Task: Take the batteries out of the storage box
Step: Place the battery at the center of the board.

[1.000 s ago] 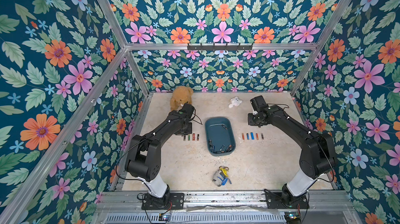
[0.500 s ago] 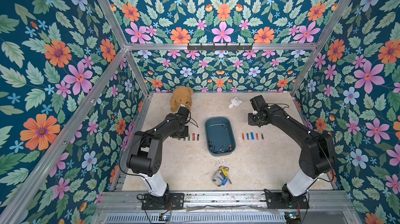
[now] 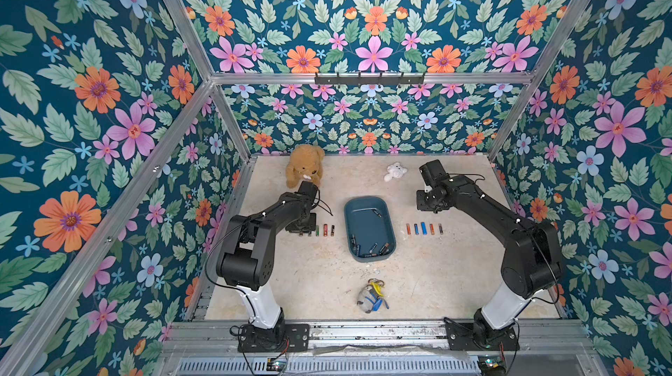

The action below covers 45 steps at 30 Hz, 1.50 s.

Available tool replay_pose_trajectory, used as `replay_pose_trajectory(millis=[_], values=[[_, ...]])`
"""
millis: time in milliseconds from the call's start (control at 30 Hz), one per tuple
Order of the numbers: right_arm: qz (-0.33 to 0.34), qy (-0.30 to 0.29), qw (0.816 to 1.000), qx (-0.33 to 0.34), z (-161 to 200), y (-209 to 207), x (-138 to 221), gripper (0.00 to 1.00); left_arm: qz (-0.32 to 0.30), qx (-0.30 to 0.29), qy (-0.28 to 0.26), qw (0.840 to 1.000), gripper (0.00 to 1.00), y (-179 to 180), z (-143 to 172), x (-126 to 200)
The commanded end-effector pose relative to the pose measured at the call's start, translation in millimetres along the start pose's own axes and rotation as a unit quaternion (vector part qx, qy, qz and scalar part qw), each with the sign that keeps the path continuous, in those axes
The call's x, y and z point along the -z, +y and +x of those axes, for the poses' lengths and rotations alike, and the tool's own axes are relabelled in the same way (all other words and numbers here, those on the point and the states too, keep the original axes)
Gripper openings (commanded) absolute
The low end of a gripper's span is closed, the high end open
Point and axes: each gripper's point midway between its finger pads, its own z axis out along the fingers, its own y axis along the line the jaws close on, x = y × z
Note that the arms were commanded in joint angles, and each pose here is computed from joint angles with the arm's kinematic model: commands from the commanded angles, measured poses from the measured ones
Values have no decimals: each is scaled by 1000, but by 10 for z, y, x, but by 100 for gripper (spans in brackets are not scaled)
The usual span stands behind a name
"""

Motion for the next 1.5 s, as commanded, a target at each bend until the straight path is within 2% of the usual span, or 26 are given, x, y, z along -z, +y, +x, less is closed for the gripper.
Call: replay_pose_trajectory(millis=[0, 1100, 1467], values=[[11, 2, 1000, 1, 6, -35, 7, 28, 4, -8, 0, 1000, 21, -14, -9, -15], [15, 5, 1000, 2, 28, -45, 10, 28, 2, -11, 11, 1000, 24, 0, 76, -174], [14, 5, 1000, 0, 27, -36, 19, 28, 6, -8, 3, 1000, 26, -5, 7, -84]])
